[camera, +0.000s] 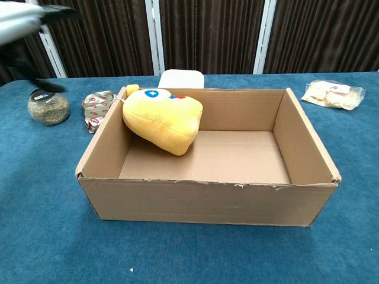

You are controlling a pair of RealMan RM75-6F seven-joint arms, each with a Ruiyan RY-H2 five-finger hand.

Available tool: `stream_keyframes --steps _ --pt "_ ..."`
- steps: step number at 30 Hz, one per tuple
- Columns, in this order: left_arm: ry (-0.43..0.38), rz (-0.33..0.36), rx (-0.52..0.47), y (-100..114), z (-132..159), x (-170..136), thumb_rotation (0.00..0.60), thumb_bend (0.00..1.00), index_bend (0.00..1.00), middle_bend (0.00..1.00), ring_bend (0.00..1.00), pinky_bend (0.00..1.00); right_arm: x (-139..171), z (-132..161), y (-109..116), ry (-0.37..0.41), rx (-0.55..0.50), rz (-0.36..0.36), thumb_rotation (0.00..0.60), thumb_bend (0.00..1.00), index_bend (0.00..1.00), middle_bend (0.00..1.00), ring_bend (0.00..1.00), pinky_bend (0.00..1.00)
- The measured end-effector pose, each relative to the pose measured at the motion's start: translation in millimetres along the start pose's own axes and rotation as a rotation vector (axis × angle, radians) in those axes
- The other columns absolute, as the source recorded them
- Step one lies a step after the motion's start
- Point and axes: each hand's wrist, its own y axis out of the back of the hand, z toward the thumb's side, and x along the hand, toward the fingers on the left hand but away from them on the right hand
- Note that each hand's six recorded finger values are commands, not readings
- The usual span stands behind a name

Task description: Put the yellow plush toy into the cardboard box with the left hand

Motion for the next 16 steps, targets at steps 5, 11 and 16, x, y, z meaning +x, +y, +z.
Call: stream_keyframes --steps 5,11,16 --pt "0.098 -0.022 0.030 6 -60 -66 0.600 0.13 0.00 0.00 0.00 0.17 1 5 -6 0.029 0.013 0.032 0.600 0.02 0.28 0.15 0.05 0.00" --pt "0.265 -0.059 -0.065 0 -115 -154 0.600 0.13 0.00 0.00 0.00 0.17 3 9 -12 0.061 0.043 0.066 0.600 0.02 0.28 0.15 0.05 0.00" --pt "0.380 -0.026 -0.099 -2 -146 -210 0.600 0.13 0.00 0.00 0.00 0.17 3 12 -17 0.079 0.061 0.096 0.600 0.02 0.28 0.15 0.05 0.00"
